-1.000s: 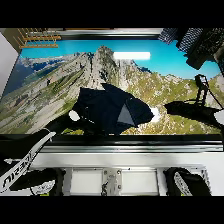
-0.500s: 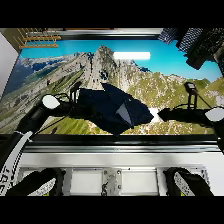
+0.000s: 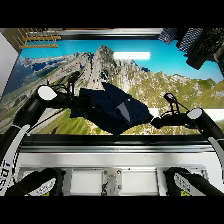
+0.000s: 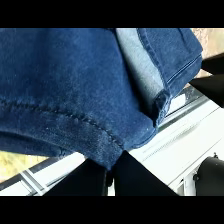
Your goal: Fold the clothes and pants, and hang the long-sleeved shirts on hangers.
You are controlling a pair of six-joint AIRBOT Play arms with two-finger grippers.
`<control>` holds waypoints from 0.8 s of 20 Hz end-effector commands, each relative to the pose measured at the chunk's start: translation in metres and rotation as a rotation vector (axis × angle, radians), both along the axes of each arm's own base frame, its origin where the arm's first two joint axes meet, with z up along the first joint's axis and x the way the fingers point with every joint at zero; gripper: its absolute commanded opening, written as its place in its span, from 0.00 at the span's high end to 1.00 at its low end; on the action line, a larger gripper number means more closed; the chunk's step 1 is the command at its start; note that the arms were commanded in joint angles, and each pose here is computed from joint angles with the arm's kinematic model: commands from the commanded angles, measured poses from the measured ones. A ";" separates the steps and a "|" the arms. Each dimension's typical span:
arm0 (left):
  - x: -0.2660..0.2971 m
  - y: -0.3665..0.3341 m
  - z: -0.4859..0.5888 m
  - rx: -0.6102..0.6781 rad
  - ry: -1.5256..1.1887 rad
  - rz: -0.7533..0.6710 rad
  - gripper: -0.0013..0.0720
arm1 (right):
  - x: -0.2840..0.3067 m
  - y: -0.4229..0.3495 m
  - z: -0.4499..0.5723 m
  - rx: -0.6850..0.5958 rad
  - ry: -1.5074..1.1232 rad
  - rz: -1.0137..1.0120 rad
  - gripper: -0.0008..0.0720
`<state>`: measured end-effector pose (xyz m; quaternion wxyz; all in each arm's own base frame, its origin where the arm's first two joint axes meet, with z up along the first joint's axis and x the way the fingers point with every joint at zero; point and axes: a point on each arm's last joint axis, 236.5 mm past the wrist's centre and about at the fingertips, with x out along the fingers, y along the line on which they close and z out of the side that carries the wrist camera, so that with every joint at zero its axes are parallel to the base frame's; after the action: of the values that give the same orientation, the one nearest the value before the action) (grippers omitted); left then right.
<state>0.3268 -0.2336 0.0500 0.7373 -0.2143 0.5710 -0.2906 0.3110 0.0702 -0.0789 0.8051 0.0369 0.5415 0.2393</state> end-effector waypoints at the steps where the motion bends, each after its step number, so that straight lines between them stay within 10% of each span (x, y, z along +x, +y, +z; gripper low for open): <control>1: 0.012 -0.004 0.008 -0.003 -0.007 -0.017 0.97 | 0.017 0.016 -0.013 0.033 -0.060 0.044 0.28; 4: 0.022 -0.003 0.019 -0.009 -0.028 -0.013 0.97 | 0.029 0.017 -0.023 0.000 -0.091 0.031 0.29; 7: 0.033 0.007 0.033 -0.017 -0.054 0.009 0.97 | 0.035 0.016 -0.022 -0.014 -0.112 0.024 0.83; 9: 0.040 0.017 0.043 -0.023 -0.062 0.029 0.97 | 0.041 0.017 -0.012 0.004 -0.133 0.000 0.94; 16: 0.056 0.053 0.233 -0.088 -0.470 0.098 0.97 | 0.081 0.033 0.248 0.039 -0.642 0.070 0.95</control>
<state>0.3882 -0.1959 0.1966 0.8107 -0.2128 0.4485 -0.3103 0.3976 0.0940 0.0540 0.9001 -0.0164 0.3493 0.2599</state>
